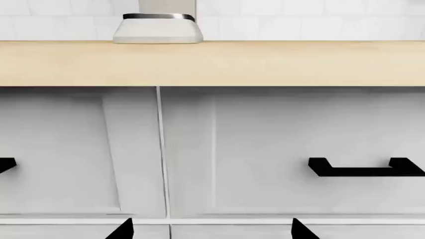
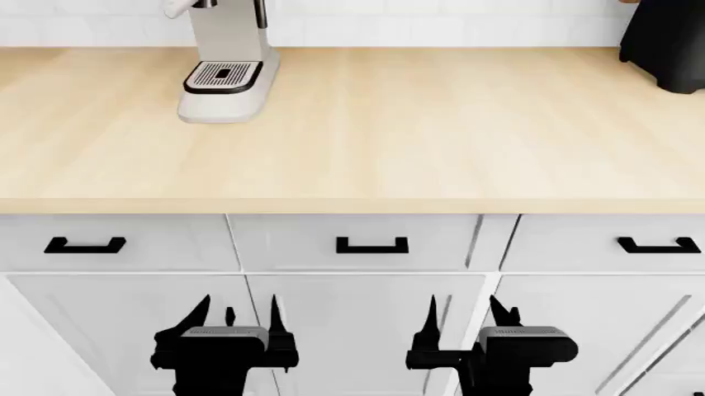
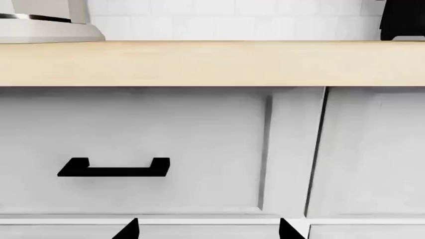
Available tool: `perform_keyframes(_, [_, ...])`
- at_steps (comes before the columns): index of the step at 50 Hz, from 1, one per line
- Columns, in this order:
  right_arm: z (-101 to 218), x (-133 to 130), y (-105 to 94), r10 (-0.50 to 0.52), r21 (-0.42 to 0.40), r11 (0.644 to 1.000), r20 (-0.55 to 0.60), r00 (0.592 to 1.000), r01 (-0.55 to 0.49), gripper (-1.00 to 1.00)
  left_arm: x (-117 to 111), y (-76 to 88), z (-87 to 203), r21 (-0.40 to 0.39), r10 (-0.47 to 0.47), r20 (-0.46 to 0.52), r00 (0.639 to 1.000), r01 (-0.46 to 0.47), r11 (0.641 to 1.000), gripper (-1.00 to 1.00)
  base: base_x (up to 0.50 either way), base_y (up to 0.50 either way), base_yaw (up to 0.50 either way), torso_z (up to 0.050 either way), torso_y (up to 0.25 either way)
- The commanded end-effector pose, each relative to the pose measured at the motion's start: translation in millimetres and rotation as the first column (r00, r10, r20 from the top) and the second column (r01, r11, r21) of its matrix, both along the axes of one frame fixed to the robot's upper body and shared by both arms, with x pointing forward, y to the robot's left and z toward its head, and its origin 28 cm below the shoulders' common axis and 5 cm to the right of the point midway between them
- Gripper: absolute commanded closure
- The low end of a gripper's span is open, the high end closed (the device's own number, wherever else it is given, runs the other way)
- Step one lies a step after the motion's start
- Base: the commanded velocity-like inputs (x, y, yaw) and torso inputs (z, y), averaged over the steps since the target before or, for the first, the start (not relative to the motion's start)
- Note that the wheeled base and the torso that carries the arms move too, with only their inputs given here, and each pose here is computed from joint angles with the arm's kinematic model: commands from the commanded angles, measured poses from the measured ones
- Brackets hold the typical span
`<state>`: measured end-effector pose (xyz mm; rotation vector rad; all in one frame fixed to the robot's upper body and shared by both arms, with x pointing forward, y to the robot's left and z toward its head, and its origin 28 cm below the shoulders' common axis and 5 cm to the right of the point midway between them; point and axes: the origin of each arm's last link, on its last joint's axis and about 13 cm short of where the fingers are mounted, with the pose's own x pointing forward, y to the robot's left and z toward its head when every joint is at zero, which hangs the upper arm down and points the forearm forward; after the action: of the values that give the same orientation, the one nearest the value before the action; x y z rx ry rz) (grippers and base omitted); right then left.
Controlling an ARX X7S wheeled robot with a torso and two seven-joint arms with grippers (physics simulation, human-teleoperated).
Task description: Pick the mug from the cabinet, place it under the coffee machine dispenser, and press the start button.
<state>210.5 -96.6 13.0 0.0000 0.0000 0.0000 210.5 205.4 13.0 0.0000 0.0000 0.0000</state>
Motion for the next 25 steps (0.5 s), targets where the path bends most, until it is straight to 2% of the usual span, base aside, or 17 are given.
perform_keyframes(1, [0,-1,0.6,0.003,-0.006,1.000,-0.010,1.000,-0.003,-1.00,-1,0.0,1,-0.008,-0.003,0.000,1.000,0.003,1.000,-1.00,0.00,0.00,0.00,0.000,0.000])
perform_keyframes(7, [3,-6,-0.4,0.013,0.017,1.000,-0.019,1.000,-0.013,-1.00,-7,-0.2,9,-0.054,-0.027,0.028,0.999,0.029,0.998,-1.00,0.00,0.00,0.00,0.046,0.009])
perform_keyframes(25, [-1,-8,-0.7,0.021,0.046,0.999,-0.041,0.999,-0.020,-1.00,-11,-1.5,16,-0.072,-0.059,0.051,0.997,0.063,0.995,-1.00,0.00,0.00,0.00,0.050,0.013])
